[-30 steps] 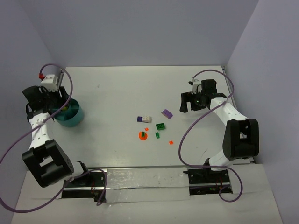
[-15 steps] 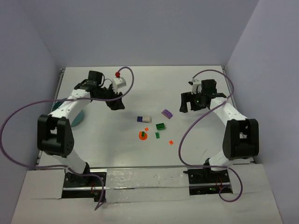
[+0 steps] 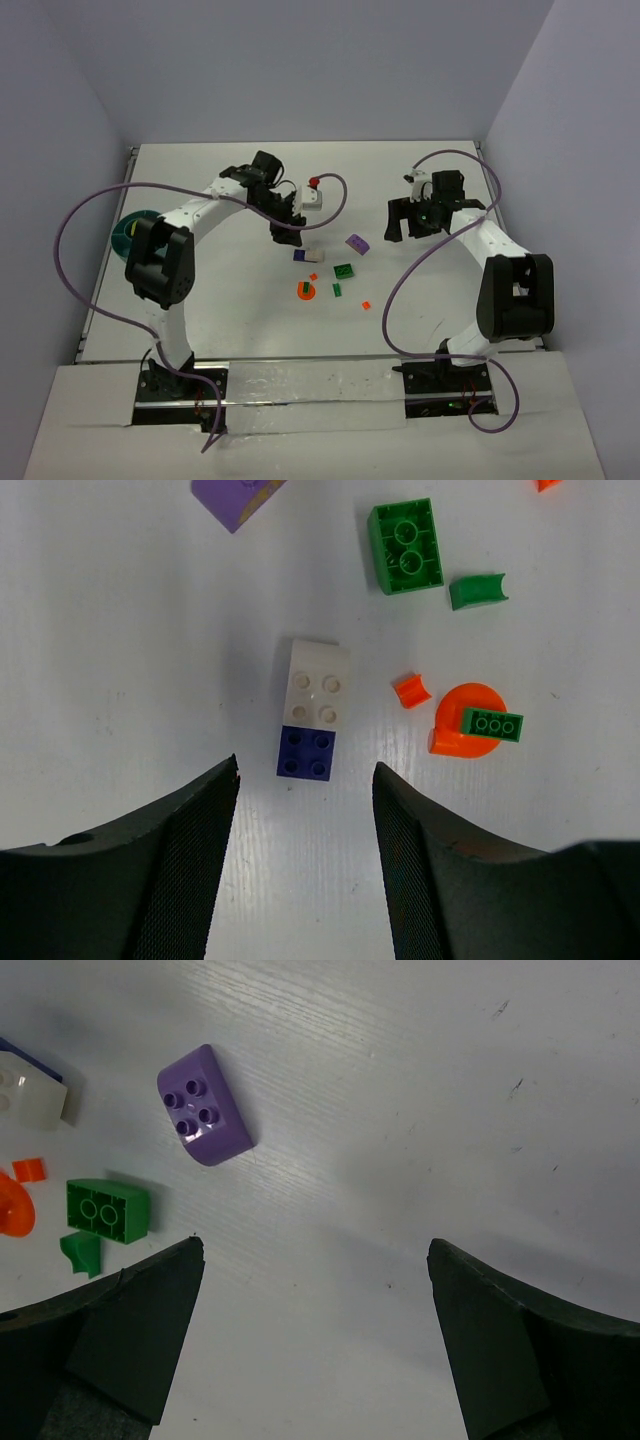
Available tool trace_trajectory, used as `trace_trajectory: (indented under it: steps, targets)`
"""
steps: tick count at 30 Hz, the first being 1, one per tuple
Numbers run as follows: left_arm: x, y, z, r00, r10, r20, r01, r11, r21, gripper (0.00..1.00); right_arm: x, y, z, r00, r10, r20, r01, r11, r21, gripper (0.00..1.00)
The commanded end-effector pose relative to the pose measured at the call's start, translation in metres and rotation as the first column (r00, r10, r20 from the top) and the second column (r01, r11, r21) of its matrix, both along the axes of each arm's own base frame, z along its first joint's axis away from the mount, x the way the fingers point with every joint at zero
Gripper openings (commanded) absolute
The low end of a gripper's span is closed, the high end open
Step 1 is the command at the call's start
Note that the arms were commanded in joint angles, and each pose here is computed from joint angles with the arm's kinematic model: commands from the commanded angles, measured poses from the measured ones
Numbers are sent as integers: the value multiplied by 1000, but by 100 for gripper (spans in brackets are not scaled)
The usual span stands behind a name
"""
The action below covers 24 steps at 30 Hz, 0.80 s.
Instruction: Sort the legos into containers by color
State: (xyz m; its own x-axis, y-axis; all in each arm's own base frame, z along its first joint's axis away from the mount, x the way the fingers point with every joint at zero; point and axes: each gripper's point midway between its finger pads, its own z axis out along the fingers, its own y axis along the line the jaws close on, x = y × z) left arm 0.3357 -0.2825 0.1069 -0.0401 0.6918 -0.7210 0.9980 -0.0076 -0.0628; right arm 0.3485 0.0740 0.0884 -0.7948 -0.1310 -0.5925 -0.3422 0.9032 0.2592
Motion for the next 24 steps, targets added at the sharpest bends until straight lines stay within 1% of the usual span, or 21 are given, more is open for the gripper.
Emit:
trace_trajectory:
  steps: [1, 5, 11, 17, 24]
  targets:
    - [-13, -20, -8, 989, -146, 32, 145, 989, 40, 63, 9, -3, 9, 1000, 7, 25, -8, 1000, 11, 100]
    - [-15, -26, -20, 984, -176, 37, 173, 983, 63, 62, 8, -3, 9, 1000, 9, 23, -9, 1000, 13, 100]
    - [-14, -35, -32, 982, -182, 49, 177, 980, 87, 62, 8, -2, 8, 1000, 13, 19, -13, 1000, 19, 100]
    - [-12, -43, -51, 984, -170, 52, 162, 978, 131, 65, 8, -2, 9, 1000, 11, 21, -12, 1000, 19, 100]
    - [-3, -48, -62, 986, -130, 103, 113, 981, 161, 68, 9, 0, 9, 1000, 14, 20, -15, 1000, 26, 100]
